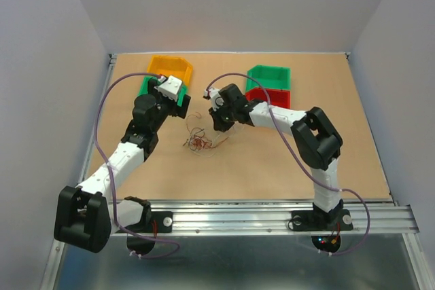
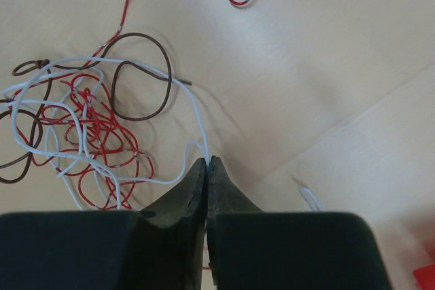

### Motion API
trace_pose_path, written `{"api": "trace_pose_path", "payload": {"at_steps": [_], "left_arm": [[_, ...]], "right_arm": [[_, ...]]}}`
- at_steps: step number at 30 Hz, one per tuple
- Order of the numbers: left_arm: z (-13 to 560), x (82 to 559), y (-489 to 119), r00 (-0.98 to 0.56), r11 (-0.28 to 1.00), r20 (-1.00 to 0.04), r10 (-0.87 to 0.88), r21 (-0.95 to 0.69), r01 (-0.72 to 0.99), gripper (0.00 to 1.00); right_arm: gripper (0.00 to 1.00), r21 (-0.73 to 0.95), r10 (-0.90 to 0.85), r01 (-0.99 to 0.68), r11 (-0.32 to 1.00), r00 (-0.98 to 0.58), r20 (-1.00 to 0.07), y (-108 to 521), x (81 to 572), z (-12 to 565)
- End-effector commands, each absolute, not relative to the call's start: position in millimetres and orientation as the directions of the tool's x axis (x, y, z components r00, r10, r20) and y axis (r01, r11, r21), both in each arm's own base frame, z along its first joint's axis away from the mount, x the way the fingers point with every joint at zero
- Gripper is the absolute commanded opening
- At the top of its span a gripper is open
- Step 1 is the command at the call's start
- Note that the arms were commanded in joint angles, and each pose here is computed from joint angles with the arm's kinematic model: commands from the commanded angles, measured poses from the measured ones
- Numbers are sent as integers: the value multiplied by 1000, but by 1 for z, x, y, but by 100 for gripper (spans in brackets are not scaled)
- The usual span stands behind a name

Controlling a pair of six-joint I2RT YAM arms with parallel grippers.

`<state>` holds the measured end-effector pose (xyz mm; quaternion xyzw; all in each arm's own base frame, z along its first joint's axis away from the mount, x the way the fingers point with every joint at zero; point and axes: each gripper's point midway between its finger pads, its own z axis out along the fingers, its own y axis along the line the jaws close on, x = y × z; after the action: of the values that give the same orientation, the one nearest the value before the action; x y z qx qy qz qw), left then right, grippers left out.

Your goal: Untangle the cables

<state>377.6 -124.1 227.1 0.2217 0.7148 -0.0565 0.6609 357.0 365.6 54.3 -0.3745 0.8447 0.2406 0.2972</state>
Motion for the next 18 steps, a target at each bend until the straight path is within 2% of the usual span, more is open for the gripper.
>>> {"api": "trace_pose_path", "payload": {"at_steps": [1,7,9,10,11,12,15,16,18], "left_arm": [[244,376,-124,38,899,-975,218,216,382,99],[244,364,-141,81,845,-971,227,237,479,99],[245,361,-142,87,839,-971,224,237,490,99],[248,360,-142,96,840,-971,220,238,488,99],[248,359,-142,98,838,-971,219,238,490,99],[252,357,-142,112,837,-970,216,243,491,99],[255,353,-142,128,838,-970,204,241,490,99],[257,351,-142,139,837,-970,199,242,491,99],[260,351,-141,143,843,-971,191,237,483,99]], "right_arm": [[1,158,-471,-820,551,-462,-752,374,359,106],[1,133,-353,-836,533,-362,-863,363,341,165],[1,115,-267,-836,536,-297,-917,358,336,210],[1,122,-261,-835,537,-302,-917,351,327,204],[1,97,-165,-849,520,-211,-963,349,321,250],[0,103,-153,-853,512,-209,-966,343,310,242],[1,75,51,-870,488,-58,-997,330,288,312],[1,84,76,-867,492,-53,-996,325,283,308],[1,58,176,-865,499,36,-984,312,272,346]]}}
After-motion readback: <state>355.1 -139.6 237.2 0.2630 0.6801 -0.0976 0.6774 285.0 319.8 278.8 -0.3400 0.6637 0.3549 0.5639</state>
